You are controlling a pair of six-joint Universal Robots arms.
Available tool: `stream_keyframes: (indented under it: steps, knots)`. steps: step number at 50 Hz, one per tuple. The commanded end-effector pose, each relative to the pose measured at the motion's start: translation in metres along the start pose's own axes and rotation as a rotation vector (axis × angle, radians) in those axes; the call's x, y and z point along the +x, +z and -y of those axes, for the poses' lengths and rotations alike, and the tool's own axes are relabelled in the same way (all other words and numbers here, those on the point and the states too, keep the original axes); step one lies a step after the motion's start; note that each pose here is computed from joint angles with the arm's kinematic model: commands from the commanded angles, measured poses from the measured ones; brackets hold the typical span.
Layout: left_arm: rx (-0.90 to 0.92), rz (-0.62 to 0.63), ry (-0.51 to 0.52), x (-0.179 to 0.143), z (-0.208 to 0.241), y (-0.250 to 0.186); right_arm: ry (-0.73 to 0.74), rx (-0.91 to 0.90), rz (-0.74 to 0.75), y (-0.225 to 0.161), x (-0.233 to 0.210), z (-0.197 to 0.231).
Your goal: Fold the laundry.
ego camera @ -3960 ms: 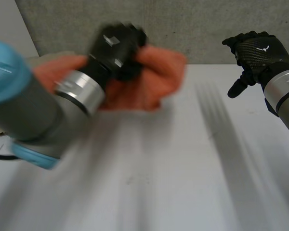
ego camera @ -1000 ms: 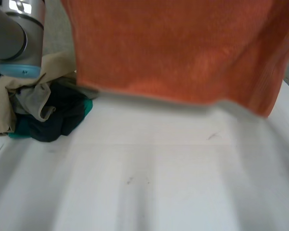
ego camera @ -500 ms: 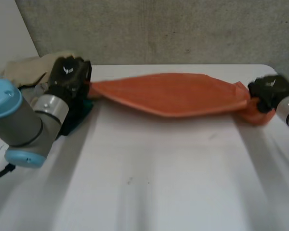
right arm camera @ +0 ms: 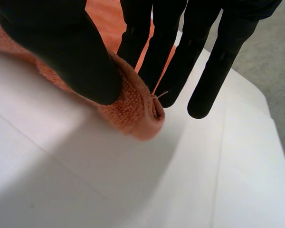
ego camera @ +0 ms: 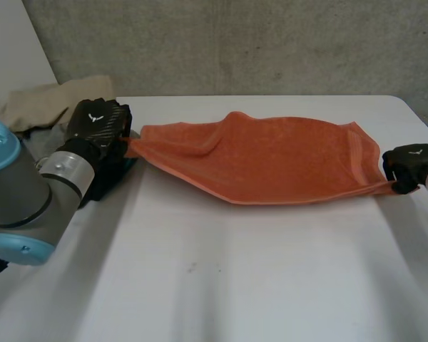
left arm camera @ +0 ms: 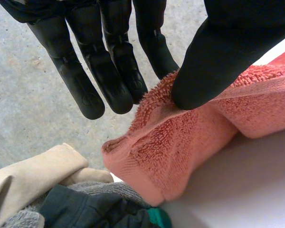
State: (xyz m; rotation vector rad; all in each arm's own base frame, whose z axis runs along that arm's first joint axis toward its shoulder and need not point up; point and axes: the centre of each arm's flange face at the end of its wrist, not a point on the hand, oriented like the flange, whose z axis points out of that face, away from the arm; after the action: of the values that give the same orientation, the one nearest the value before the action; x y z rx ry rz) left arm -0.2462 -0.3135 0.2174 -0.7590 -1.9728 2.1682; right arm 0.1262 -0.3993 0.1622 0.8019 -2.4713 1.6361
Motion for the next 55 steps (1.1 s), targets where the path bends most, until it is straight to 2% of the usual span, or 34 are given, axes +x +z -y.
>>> stream_keyframes:
  steps: [1,6,7,12,17,22,24,28,34,43,49,55]
  knots:
    - [-0.059,-0.018,0.003,-0.002,0.023,-0.029,-0.048,-0.066,0.013,-0.042,0.007,0.013]
    - [-0.199,-0.064,0.019,0.000,0.035,-0.067,-0.189,-0.173,0.008,-0.088,0.023,0.014]
    - [-0.232,-0.075,0.034,0.001,0.036,-0.075,-0.261,-0.220,0.026,-0.106,0.024,0.012]
    - [-0.532,-0.231,0.169,0.013,0.023,-0.131,-0.444,-0.321,0.088,-0.145,0.022,0.000]
    - [-0.583,-0.294,0.249,0.019,0.013,-0.139,-0.419,-0.321,0.061,-0.146,0.026,-0.008]
    - [-0.529,-0.268,0.263,0.021,-0.008,-0.109,-0.363,-0.249,-0.009,-0.120,0.030,-0.013]
    - [-0.494,-0.257,0.270,0.022,-0.011,-0.095,-0.347,-0.214,-0.024,-0.099,0.028,-0.017]
    - [-0.403,-0.231,0.271,0.028,-0.020,-0.050,-0.326,-0.157,-0.040,-0.069,0.017,-0.014]
    - [-0.337,-0.179,0.244,0.030,-0.033,0.003,-0.343,-0.076,-0.108,-0.022,0.010,-0.005]
    - [-0.214,-0.031,0.279,0.027,-0.052,0.067,-0.377,0.071,-0.239,0.035,0.017,0.004]
    - [-0.113,-0.011,0.286,0.035,-0.048,0.079,-0.375,0.122,-0.303,0.056,0.013,0.008]
    - [-0.068,-0.043,0.279,0.058,-0.040,0.069,-0.342,0.124,-0.301,0.047,0.005,0.014]
